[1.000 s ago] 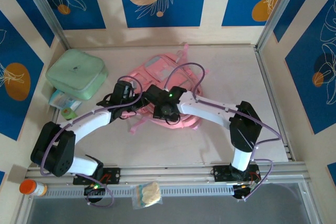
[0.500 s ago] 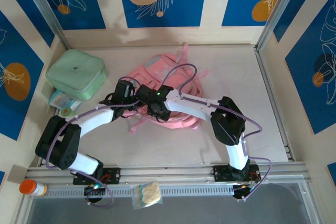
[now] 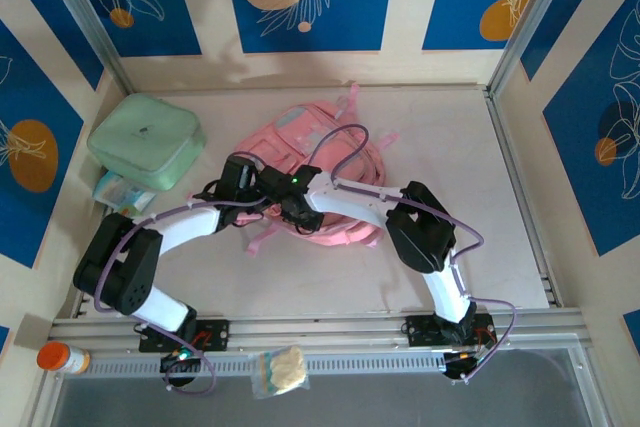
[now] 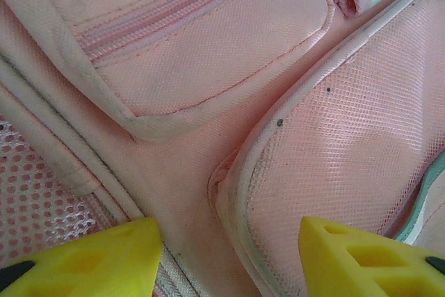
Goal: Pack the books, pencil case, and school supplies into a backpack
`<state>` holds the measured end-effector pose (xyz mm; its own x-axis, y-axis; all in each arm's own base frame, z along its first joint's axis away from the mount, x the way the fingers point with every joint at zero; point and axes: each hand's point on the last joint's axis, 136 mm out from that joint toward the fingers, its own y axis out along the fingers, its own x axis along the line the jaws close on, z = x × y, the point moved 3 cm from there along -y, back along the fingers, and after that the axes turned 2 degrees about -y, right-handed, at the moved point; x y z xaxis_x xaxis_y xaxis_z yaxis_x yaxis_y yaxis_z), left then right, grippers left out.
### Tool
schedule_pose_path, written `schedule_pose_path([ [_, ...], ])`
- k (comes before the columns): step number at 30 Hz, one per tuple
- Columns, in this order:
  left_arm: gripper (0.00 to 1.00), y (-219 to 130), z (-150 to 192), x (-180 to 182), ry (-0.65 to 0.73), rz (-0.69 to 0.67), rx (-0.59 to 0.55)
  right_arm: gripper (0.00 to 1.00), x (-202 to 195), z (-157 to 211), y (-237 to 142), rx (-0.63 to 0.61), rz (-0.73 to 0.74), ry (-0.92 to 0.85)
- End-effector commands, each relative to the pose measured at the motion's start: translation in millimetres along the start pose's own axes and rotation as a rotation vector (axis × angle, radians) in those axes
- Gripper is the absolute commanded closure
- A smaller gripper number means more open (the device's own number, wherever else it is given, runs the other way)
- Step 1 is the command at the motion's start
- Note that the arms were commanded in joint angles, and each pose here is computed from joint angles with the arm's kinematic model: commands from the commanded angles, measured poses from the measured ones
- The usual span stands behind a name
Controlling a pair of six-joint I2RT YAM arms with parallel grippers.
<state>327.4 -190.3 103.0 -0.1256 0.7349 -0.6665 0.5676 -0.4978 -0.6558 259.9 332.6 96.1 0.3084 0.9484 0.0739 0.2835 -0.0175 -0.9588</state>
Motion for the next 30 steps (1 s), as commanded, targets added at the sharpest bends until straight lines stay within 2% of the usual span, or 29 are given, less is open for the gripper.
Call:
schedule_pose_path([
  [1, 0.44, 4.4, 2.0, 15.0, -0.023, -0.044, 0.0, 0.79, 1.2, -12.9, 6.2, -0.071, 0.01, -0.014],
  [7, 0.44, 7.5, 4.6, 32.6, -0.048, -0.123, -0.009, 0.97, -9.1, -13.5, -10.8, -0.1, 0.004, -0.109],
  [11, 0.44, 14.3, 2.8, 38.6, -0.06, -0.123, -0.015, 1.0, -21.4, -7.7, -24.6, -0.081, -0.007, -0.209],
  [15, 0.45, 17.5, -2.5, 47.3, -0.064, -0.148, -0.026, 1.0, -51.3, -3.6, -27.9, -0.038, 0.032, -0.271],
  [21, 0.46, 21.4, -9.9, 57.1, -0.022, -0.189, -0.028, 1.0, -87.3, -14.8, -33.4, -0.09, 0.067, -0.39],
  [23, 0.47, 21.7, -11.7, 53.2, -0.006, -0.169, -0.017, 1.0, -89.5, -20.3, -38.2, -0.119, 0.065, -0.444],
  [25, 0.47, 17.7, -10.9, 44.9, 0.003, -0.141, -0.009, 1.0, -80.8, -20.0, -41.6, -0.119, 0.003, -0.503],
  [27, 0.47, 9.6, -9.1, 34.3, -0.05, -0.085, -0.005, 1.0, -70.8, -16.2, -41.7, -0.11, -0.071, -0.523],
  [30, 0.47, -11.1, -8.3, 8.4, -0.141, 0.044, -0.037, 1.0, -66.1, -15.1, -40.2, -0.104, -0.102, -0.513],
])
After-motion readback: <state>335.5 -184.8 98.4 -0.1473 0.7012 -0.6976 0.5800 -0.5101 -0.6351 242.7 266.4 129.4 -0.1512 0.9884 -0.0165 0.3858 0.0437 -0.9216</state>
